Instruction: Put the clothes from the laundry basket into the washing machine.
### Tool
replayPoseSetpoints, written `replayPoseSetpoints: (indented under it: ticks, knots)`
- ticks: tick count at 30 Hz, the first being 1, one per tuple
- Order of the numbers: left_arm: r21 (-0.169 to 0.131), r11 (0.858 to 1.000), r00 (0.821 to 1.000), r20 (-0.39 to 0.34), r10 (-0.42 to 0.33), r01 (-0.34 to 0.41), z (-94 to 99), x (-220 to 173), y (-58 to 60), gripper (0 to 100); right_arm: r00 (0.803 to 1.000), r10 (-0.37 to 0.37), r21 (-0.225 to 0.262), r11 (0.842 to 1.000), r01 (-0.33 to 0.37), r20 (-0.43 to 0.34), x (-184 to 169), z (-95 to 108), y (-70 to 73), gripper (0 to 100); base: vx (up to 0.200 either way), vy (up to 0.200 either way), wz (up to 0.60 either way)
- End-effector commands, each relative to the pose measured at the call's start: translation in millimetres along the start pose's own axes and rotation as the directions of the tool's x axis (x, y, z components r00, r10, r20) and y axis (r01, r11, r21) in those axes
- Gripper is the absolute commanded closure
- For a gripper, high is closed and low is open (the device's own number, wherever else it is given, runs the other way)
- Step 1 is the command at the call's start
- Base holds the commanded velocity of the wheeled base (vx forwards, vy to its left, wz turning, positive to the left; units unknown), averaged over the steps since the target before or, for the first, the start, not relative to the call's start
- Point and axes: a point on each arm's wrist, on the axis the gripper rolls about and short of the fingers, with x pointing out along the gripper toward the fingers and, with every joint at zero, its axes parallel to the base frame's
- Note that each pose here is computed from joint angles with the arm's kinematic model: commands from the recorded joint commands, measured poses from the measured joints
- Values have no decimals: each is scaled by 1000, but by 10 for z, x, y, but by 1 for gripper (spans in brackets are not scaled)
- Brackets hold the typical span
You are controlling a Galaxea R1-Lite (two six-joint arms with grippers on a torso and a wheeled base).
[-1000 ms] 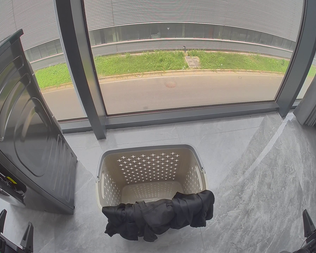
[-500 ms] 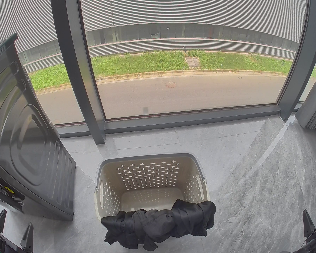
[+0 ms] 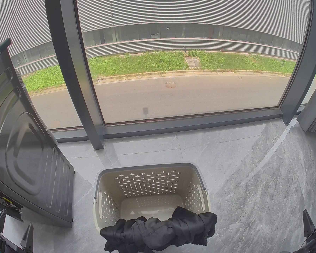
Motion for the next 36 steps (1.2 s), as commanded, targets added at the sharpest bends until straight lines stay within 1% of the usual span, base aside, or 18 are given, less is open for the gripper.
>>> replayPoseSetpoints:
  ticks: [1,7,13,25,28,36]
  knots:
    - [-1,1000,1000,-1,1,-1,-48,1,0,0,1000,1,0,1000,-1,-1,0,-52,0,0,0,0,0]
    - [1,1000,1000,-1,1,-1,-48,1,0,0,1000,1,0,1000,-1,-1,0,-52,0,0,0,0,0]
    - [1,1000,1000,-1,1,-1,-48,1,0,0,1000,1,0,1000,-1,-1,0,-52,0,0,200,0,0]
    - [-1,1000,1000,-1,1,-1,-48,1,0,0,1000,1,0,1000,-1,-1,0,-52,0,0,0,0,0]
    - [1,1000,1000,0,1,-1,-48,-1,1,0,1000,1,0,1000,-1,-1,0,-52,0,0,200,0,0]
    - [1,1000,1000,-1,1,-1,-48,1,0,0,1000,1,0,1000,-1,-1,0,-52,0,0,0,0,0]
